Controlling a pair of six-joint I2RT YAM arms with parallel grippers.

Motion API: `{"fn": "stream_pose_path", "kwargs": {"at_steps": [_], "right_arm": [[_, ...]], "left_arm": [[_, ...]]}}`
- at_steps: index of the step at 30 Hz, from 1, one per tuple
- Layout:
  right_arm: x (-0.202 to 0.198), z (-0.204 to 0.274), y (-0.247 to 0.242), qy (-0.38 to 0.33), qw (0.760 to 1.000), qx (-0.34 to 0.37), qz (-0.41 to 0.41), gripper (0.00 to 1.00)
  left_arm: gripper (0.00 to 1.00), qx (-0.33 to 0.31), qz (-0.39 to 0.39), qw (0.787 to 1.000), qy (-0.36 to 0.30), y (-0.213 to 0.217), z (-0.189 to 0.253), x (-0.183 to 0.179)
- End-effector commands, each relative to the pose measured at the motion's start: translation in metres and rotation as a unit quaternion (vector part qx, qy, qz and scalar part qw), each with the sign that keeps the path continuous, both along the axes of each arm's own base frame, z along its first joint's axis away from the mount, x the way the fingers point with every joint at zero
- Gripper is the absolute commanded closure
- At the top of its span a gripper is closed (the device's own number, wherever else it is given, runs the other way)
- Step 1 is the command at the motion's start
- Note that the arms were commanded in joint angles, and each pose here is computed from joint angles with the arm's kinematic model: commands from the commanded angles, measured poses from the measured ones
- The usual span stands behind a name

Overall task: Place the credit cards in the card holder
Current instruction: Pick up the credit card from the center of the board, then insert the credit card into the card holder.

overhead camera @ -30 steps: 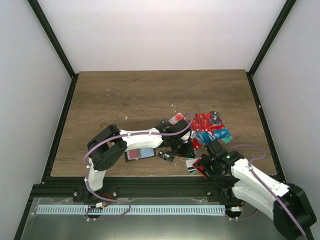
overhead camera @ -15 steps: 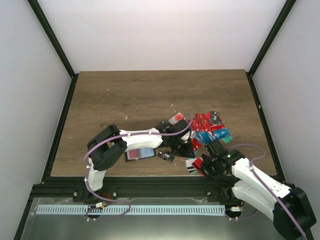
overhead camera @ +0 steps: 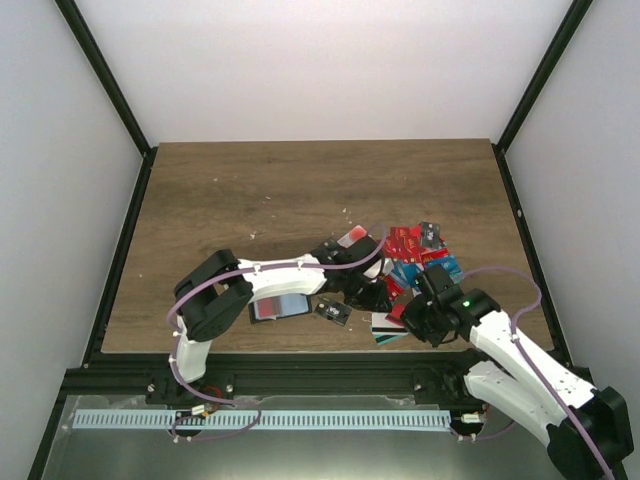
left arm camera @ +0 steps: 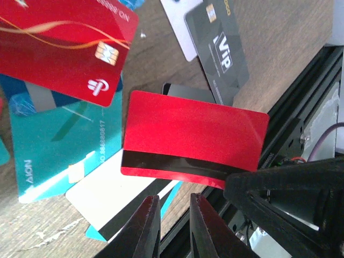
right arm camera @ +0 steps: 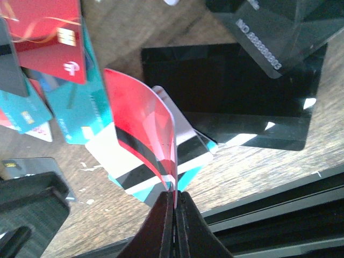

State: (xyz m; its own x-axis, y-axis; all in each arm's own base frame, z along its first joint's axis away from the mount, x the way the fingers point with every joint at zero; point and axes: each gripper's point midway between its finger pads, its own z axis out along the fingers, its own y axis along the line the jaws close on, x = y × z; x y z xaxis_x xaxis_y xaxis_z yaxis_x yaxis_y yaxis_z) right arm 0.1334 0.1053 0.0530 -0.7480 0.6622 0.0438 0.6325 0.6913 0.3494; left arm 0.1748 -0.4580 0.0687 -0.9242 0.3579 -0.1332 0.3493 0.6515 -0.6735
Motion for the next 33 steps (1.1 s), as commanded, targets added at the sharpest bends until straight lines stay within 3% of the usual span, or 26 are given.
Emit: {"fn": "stream_pose_path", "kwargs": {"at_steps": [1,8,12,15,19,23,28,33], "right_arm": [[0.009,0.013,-0.011,-0.023,0.999,-0.034,-0.003,0.99],[0.044,0.056,0.012,-0.123,0.990,-0.003,0.069,0.99],[0.073,0.103,0.051,-0.242,0.954,0.059,0.169,0.99],[0.077,0.136,0.091,-0.311,0.897,0.121,0.289,0.99],[0.082,0.164,0.121,-0.361,0.833,0.156,0.389,0.99],[0.071,0.192,0.151,-0.406,0.740,0.221,0.489,0.99],[0.059,0.214,0.168,-0.436,0.647,0.263,0.568,0.99],[0.037,0.231,0.175,-0.512,0.527,0.236,0.636,0.99]], "left_arm": [[0.82,-0.012,0.028,0.999,-0.035,0.001,0.027,0.022],[0.82,-0.025,0.080,0.994,-0.064,0.029,0.070,0.051],[0.81,-0.044,0.105,0.990,-0.087,0.061,0.108,0.067],[0.76,-0.060,0.098,0.986,-0.121,0.093,0.142,0.078],[0.72,-0.045,0.100,0.980,-0.164,0.152,0.174,0.093],[0.68,-0.053,0.099,0.970,-0.214,0.197,0.206,0.095],[0.69,-0.068,0.059,0.948,-0.304,0.214,0.245,0.077],[0.69,-0.096,0.002,0.930,-0.354,0.219,0.263,0.050]]}}
